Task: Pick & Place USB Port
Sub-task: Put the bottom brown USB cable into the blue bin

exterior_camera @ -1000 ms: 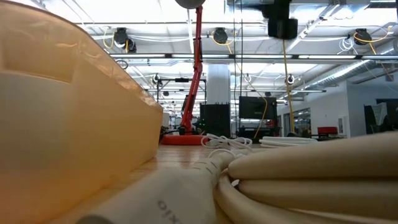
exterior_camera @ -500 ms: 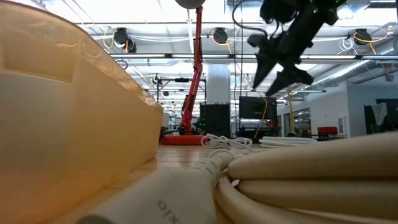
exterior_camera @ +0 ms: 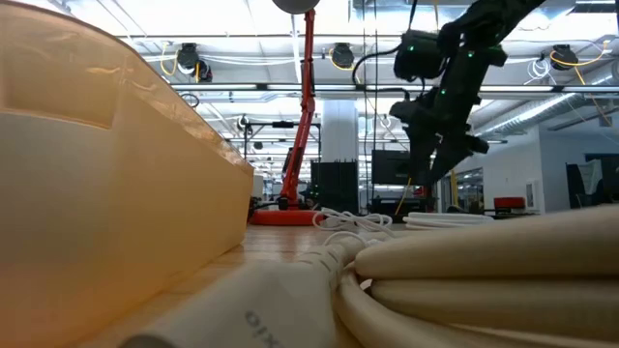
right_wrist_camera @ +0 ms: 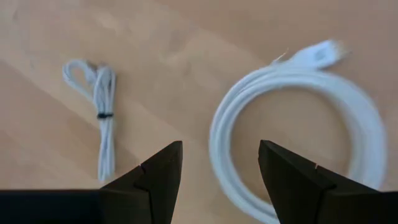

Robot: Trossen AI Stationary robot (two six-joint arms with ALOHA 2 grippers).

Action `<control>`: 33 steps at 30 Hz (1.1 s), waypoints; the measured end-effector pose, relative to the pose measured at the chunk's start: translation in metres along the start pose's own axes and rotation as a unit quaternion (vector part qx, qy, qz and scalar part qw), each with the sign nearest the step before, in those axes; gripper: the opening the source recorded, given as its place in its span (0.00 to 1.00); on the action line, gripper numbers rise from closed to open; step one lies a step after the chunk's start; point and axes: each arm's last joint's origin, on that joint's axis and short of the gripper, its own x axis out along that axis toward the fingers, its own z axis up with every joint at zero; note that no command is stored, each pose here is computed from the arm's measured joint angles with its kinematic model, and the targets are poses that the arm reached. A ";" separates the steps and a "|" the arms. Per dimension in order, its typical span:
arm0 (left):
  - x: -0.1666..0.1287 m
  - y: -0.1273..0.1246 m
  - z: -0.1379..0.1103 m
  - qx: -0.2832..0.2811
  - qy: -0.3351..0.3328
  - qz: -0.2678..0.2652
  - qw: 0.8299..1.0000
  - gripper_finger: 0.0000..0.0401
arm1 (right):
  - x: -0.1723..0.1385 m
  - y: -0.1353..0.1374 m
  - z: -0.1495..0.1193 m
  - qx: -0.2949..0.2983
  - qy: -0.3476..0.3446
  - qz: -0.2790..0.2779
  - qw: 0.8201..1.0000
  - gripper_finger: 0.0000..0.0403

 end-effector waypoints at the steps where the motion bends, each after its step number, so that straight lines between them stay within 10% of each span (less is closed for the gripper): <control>1: 0.000 0.000 0.000 -0.001 0.001 0.002 1.000 0.01 | 0.004 0.001 -0.001 -0.002 0.010 0.003 1.000 0.50; 14: 0.002 0.003 -0.001 0.001 0.015 0.007 1.000 0.01 | 0.024 0.030 -0.017 -0.043 0.073 0.087 0.993 0.50; 33: 0.005 -0.011 -0.002 -0.026 0.011 -0.058 0.998 0.01 | -0.026 0.139 -0.151 -0.070 0.058 0.256 0.962 0.45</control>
